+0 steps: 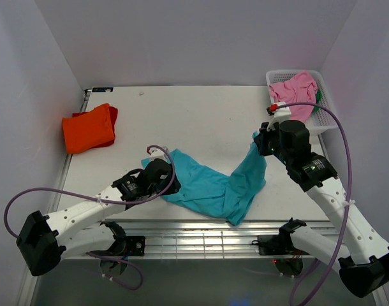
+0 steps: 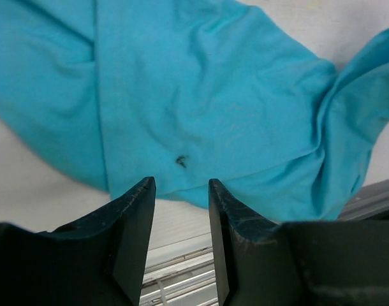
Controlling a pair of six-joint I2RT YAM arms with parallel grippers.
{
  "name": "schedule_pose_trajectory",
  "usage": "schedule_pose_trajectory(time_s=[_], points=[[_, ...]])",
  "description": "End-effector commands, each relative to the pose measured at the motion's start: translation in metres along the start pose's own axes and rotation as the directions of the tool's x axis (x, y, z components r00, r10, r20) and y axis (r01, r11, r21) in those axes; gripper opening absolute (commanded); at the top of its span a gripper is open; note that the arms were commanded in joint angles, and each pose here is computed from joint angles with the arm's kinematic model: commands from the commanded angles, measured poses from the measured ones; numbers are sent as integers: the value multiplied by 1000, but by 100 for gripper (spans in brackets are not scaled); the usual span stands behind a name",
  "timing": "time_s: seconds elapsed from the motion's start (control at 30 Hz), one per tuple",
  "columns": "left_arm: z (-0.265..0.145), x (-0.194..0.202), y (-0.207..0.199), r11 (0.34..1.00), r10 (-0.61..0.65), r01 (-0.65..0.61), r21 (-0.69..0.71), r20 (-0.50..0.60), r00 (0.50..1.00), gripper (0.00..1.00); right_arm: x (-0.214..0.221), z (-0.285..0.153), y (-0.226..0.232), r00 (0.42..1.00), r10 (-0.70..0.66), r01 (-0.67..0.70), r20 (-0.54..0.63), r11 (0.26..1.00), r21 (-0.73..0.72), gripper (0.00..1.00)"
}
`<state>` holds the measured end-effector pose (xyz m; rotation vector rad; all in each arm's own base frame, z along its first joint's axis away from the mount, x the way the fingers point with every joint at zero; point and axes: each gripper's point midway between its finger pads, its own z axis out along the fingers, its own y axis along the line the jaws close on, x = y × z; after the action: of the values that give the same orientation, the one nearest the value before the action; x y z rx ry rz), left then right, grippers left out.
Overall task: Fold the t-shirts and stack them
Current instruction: Flatten out the tshirt
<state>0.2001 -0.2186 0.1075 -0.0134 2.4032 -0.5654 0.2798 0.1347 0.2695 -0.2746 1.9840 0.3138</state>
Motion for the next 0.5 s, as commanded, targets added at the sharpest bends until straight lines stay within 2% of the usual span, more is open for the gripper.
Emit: schedule_pose_trajectory(time_s=[0.0,0.23,0.47], points=[[-10,3,42,974,-83,93,-209,57,995,50,-11,0,2,998,4,-4,61,1000,-9,8],[-1,32,59,953,-95,88,-291,-9,995,49,-9,-2,1,998,11,-11,66,1000,-9,8],[6,58,68,936,-111,89,-341,-47,993,36,-9,-8,-1,997,12,-13,78,1000,1,8]])
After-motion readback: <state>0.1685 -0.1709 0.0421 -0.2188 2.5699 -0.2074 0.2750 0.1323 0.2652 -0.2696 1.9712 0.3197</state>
